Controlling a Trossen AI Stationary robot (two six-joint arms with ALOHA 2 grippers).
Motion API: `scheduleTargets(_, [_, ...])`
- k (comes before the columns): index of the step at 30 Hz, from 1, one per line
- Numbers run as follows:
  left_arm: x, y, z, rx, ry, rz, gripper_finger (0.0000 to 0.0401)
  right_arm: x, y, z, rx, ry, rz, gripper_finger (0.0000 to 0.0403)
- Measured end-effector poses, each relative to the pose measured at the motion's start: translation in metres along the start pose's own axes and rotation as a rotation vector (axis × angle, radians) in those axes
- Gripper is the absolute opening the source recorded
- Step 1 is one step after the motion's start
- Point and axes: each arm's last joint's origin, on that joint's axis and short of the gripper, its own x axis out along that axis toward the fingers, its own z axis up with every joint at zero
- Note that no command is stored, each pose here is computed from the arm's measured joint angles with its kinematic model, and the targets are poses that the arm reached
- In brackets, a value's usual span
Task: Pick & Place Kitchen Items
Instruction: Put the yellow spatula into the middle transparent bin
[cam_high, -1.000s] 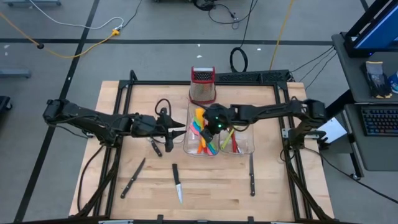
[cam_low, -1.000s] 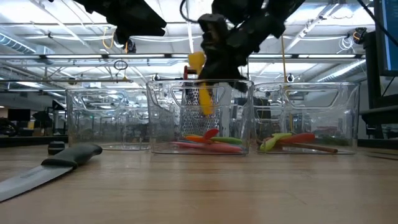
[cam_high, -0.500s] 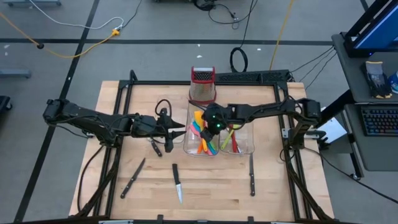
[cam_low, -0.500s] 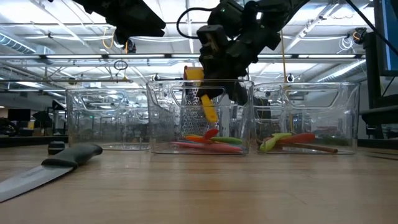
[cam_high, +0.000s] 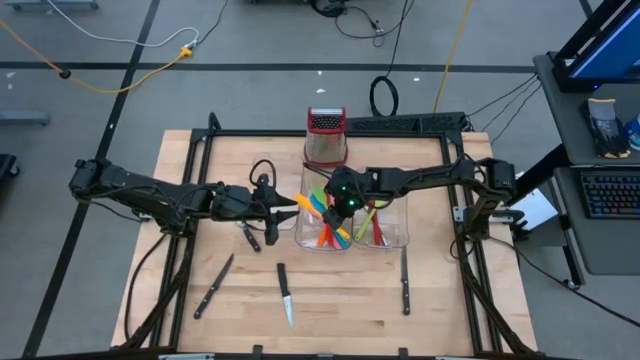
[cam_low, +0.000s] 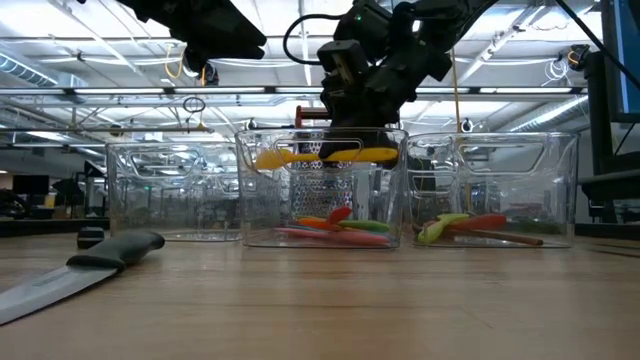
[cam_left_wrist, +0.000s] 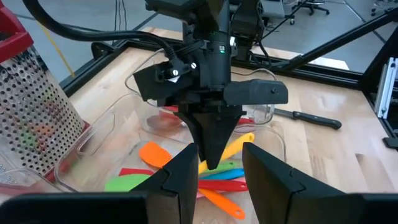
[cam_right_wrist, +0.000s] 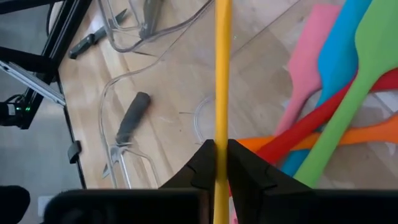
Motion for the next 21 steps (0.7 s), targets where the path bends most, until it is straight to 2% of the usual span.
scheduleTargets(4, [0.0,0.0,0.0,0.0,0.0,0.0,0.0127,0.0,-0.001,0.0,0.002,-0.034,-0.04,0.003])
scheduleTargets(9, [0.0,0.0,0.0,-0.004,0.0,0.0,0.0127,-0.003,0.001,0.003,-0.005,-0.086,-0.064,0.001])
scheduleTargets(13, [0.0,0.0,0.0,-0.005,0.001,-0.001,0.0127,-0.008,0.004,0.004,0.008,-0.117,-0.068,0.0011])
scheduleTargets(21, [0.0,0.0,-0.001,-0.002,0.01,0.001,0.0127,-0.013,0.0,-0.005,0.065,-0.105,-0.208,0.0013])
